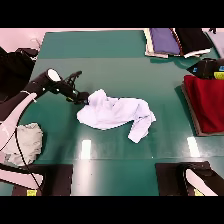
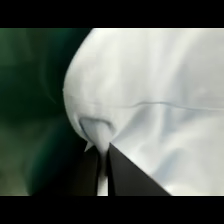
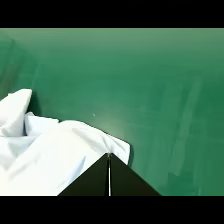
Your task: Fold the shirts.
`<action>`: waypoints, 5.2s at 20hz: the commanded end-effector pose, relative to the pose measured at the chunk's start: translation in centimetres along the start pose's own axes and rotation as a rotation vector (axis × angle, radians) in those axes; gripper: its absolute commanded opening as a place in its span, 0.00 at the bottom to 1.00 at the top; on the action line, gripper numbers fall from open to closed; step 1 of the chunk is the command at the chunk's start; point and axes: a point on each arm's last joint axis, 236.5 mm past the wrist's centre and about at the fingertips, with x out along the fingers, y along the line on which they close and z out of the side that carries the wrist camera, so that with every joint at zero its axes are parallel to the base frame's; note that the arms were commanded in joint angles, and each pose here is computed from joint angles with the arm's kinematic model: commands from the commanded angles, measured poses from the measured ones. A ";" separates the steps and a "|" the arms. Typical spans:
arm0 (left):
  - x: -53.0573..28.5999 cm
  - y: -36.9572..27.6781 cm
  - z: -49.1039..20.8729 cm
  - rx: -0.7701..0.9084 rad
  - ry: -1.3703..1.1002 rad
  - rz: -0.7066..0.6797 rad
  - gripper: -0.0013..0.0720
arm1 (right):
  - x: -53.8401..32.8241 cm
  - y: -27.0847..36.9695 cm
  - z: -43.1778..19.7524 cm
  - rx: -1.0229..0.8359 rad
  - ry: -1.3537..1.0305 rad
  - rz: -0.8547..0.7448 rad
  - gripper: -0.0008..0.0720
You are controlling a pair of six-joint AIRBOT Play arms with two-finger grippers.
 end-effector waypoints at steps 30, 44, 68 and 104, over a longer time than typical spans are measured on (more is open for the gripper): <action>-40.5 -19.9 1.4 0.537 -0.956 0.103 0.06 | -7.8 -0.8 5.9 -0.053 -0.262 -0.063 0.04; -40.9 -19.6 -0.2 0.518 -0.923 0.121 0.06 | -20.7 3.4 14.8 -0.202 -0.563 -0.129 0.04; -6.3 1.8 2.1 0.063 -0.184 0.192 0.85 | 12.4 -1.4 -1.8 -0.124 0.366 -0.023 0.04; -38.0 -14.8 -1.3 0.397 -0.824 0.230 0.06 | -13.3 5.9 8.7 -0.257 -0.302 -0.111 0.04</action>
